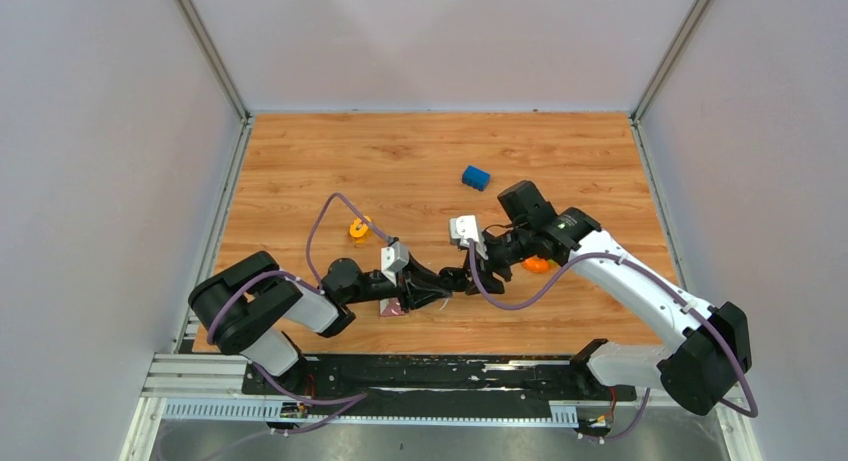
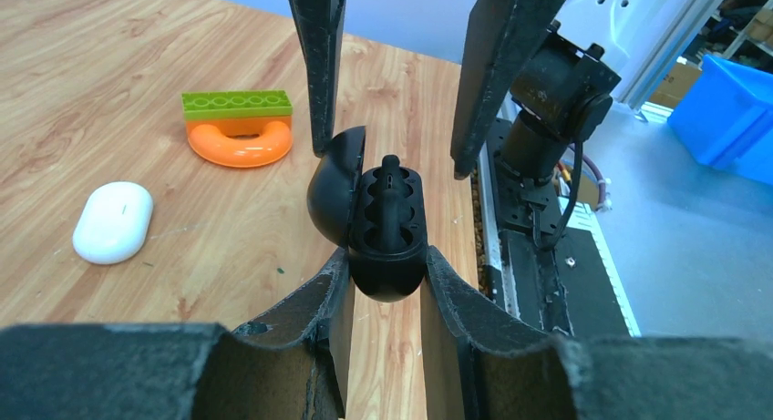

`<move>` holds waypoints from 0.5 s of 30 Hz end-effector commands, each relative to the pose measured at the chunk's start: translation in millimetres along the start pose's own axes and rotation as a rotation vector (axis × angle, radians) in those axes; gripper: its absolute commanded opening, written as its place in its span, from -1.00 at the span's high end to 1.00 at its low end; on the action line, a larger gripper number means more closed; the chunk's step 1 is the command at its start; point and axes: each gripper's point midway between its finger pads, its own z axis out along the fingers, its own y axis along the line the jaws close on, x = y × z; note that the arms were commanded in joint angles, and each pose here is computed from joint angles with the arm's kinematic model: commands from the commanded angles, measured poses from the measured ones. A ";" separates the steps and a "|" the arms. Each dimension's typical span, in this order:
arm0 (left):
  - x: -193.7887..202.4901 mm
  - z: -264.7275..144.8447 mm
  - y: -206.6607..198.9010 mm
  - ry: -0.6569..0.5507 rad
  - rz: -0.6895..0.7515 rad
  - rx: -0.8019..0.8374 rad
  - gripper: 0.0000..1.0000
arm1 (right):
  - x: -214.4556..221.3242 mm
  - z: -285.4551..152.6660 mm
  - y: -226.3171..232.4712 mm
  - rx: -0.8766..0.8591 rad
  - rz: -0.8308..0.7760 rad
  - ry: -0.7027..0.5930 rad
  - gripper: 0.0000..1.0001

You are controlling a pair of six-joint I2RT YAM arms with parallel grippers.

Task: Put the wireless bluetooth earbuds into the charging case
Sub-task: Close the charging case, then place the charging case at the center of the board.

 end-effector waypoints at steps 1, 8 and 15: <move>-28.2 8.8 0.8 -0.095 0.074 0.008 1.00 | -14.8 -3.9 20.6 -0.112 -0.060 -0.071 -0.11; -23.2 8.8 17.4 -0.077 0.054 -0.078 1.00 | -23.7 -12.7 32.7 -0.131 -0.102 -0.110 -0.18; -11.4 11.0 27.0 -0.015 0.034 -0.111 1.00 | -15.7 -35.9 -19.0 0.219 -0.080 -0.069 -0.18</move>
